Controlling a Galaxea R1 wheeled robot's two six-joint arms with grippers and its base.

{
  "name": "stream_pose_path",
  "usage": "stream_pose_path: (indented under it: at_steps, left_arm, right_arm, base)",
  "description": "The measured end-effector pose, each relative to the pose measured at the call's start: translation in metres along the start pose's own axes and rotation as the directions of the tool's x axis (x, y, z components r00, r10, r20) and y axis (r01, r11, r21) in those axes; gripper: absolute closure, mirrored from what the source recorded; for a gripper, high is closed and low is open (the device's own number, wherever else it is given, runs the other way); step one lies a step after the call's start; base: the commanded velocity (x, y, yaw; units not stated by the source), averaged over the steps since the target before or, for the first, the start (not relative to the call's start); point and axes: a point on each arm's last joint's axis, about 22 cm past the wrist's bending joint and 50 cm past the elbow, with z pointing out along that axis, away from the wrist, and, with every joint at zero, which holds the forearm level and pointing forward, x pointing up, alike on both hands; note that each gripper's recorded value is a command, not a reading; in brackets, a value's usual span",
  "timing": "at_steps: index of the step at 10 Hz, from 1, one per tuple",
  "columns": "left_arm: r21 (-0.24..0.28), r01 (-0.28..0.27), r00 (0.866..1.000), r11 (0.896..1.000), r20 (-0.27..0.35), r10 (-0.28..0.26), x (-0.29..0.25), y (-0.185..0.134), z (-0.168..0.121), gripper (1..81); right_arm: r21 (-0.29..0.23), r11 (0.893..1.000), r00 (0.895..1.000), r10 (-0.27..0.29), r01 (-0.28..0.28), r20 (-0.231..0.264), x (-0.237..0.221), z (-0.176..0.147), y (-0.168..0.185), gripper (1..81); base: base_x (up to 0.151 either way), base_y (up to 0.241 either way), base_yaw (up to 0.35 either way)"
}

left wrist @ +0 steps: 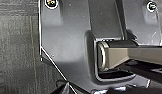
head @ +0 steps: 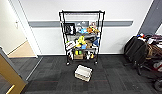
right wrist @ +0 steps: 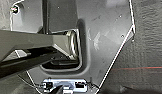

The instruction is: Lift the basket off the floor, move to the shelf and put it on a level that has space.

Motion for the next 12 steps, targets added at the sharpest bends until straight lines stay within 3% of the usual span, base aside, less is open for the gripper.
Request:
stream_pose_path:
  at_steps: [3, 12]
  left_arm:
    - [0.0, -0.007, 1.0, 1.0, -0.017, 0.007, 0.013, 0.0, 0.001, 1.0]
    - [0.005, -0.005, 1.0, 1.0, 0.0, 0.005, 0.0, -0.004, -0.001, 1.0]
  right_arm:
    - [0.001, 1.0, 1.0, -0.003, 0.003, -0.019, 0.012, 0.001, -0.001, 1.0]
    - [0.004, 1.0, 1.0, -0.002, 0.002, -0.015, 0.012, 0.001, -0.003, 1.0]
  base:
    - [0.097, 0.0, 0.0]
    - [0.113, 0.0, 0.0]
